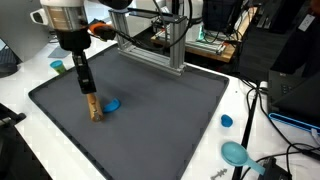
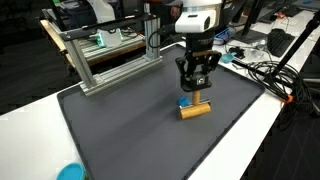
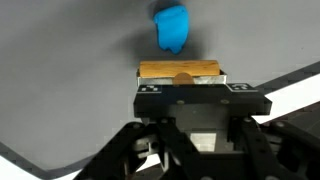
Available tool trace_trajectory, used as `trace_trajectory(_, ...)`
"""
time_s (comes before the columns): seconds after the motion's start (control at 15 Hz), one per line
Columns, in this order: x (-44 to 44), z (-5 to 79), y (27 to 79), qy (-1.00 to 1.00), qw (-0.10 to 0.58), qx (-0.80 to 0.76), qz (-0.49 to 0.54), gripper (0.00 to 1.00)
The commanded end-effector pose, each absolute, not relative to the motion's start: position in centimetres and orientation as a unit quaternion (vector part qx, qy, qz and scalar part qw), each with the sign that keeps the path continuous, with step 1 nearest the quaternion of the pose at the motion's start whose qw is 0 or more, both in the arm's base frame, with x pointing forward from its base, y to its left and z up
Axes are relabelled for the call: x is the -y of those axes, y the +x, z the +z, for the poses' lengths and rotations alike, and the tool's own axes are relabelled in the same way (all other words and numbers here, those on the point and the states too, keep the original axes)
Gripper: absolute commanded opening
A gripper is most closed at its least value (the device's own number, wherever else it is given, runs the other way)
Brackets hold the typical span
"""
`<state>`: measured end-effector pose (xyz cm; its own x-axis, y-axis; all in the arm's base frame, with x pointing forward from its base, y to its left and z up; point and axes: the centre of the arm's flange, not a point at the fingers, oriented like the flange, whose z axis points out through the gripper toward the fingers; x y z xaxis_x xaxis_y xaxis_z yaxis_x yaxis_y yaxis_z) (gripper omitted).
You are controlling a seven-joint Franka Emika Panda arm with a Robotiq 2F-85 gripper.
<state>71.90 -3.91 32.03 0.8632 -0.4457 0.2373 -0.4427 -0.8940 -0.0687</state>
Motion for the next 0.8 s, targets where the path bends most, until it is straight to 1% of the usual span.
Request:
trace_trajectory(0.0, 3.5, 35.4, 69.2, -0.975, -0.005, -0.178, -0.133, 0.22)
trace_trajectory(0.33, 2.5, 33.1, 68.5, -0.990, -0.039, -0.119, -0.066, 0.22)
trace_trajectory(0.53, 1.7, 30.1, 68.4, -0.994, -0.035, -0.096, -0.023, 0.22)
trace_trajectory(0.73, 1.6, 29.3, 68.6, -0.996, -0.031, -0.082, -0.008, 0.22)
